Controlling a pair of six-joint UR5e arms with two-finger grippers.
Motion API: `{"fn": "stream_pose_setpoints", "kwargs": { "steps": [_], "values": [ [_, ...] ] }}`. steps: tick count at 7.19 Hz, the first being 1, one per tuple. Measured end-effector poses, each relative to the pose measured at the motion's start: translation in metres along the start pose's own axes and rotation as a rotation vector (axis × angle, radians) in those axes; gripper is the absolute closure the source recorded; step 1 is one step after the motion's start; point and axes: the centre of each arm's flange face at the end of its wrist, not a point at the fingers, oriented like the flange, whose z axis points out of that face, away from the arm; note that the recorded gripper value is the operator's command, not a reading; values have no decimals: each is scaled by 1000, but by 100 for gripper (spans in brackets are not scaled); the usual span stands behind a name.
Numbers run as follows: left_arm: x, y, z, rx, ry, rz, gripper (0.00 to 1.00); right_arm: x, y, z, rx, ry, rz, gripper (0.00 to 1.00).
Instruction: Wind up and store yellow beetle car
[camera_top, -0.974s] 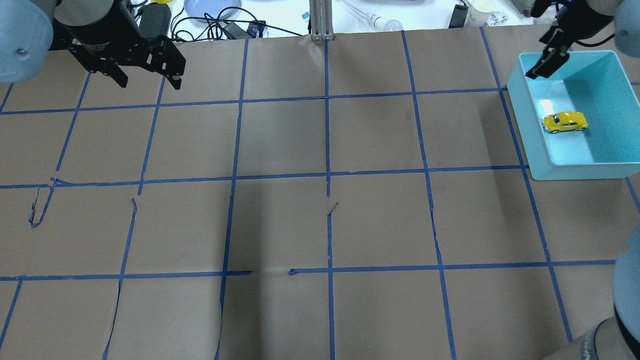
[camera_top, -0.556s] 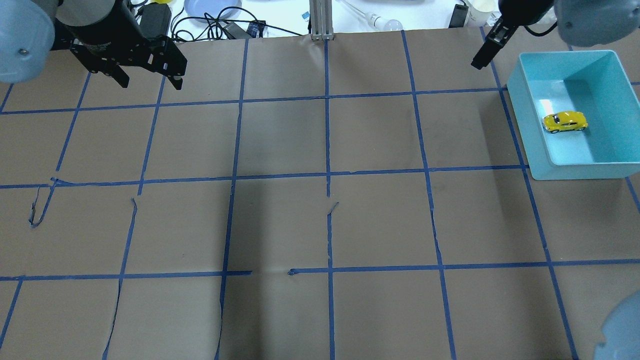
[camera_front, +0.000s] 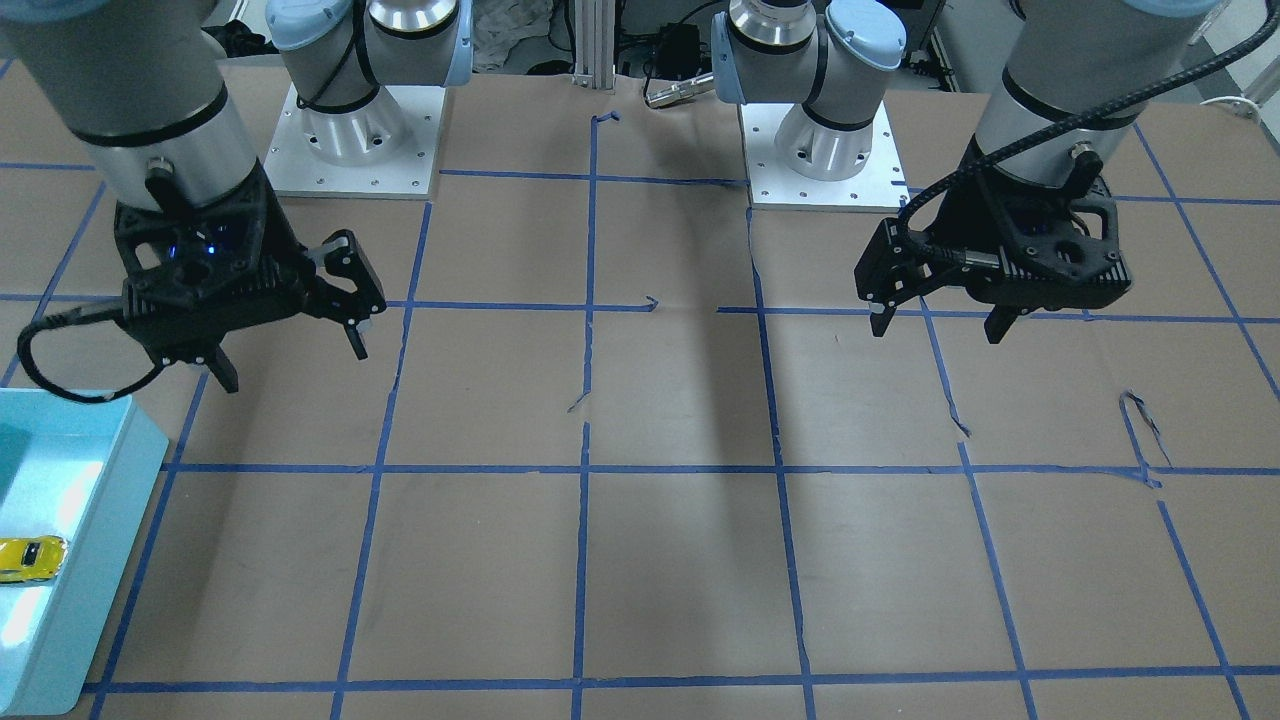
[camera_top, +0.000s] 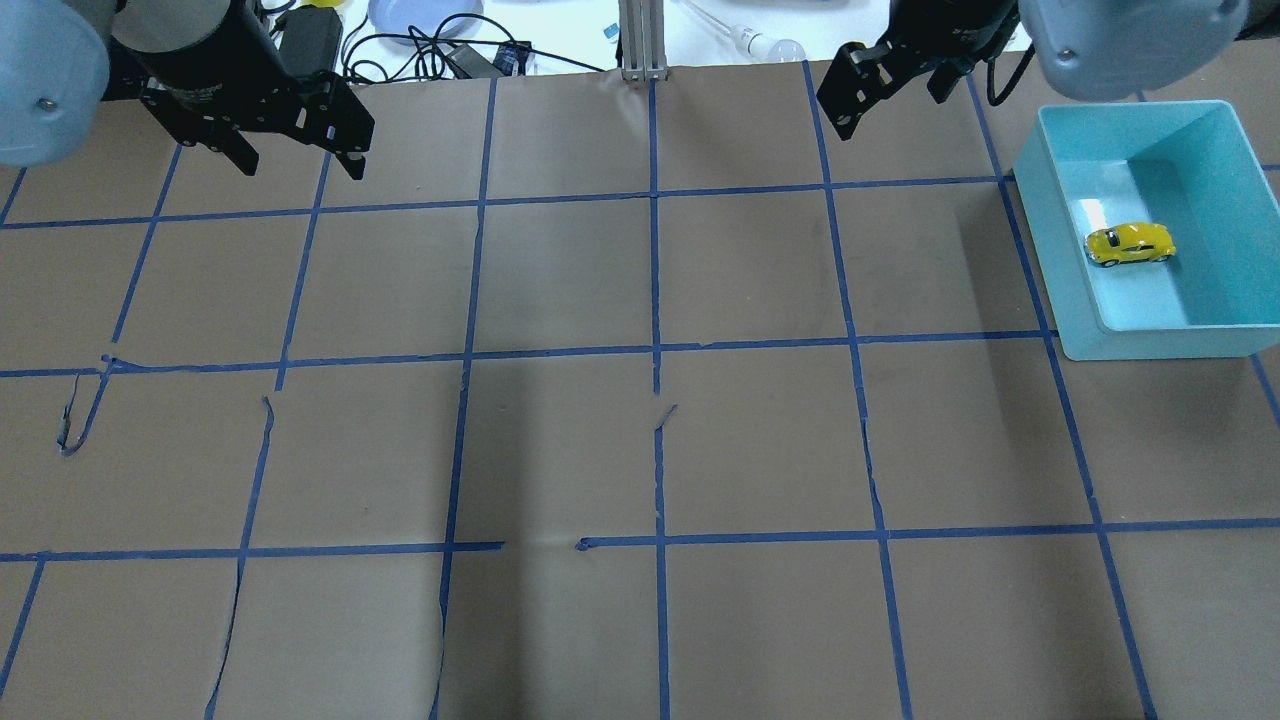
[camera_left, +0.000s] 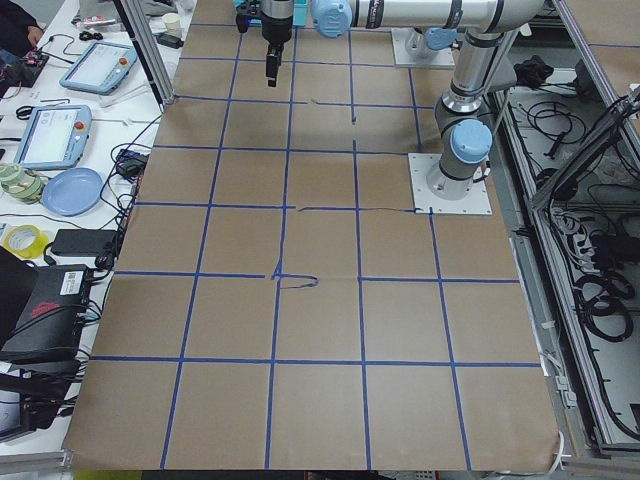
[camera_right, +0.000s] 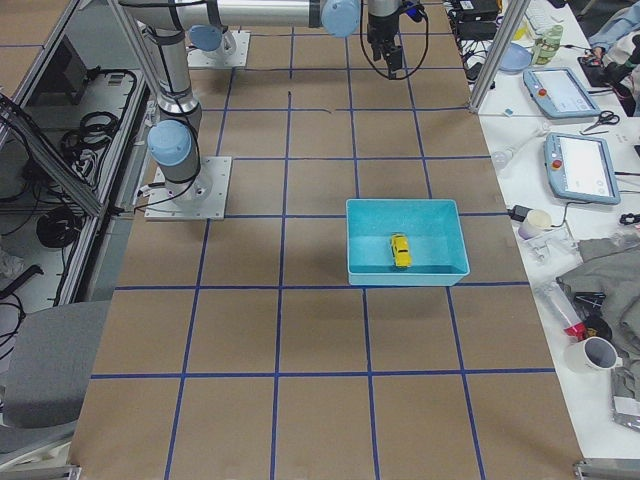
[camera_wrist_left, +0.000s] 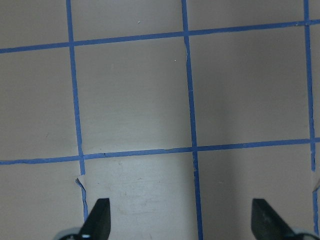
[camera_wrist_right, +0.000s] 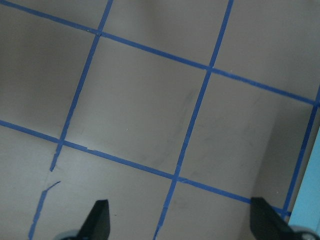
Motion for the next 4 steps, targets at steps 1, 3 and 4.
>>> {"fn": "stream_pose_setpoints", "kwargs": {
  "steps": [1,3,4],
  "values": [
    [0,0,0,0,0,0,0,-7,16,-19,-26,-4,38,0],
    [0,0,0,0,0,0,0,-8,33,-31,-70,8,69,0],
    [0,0,0,0,0,0,0,-7,34,-30,-78,10,96,0]
  ]
}}
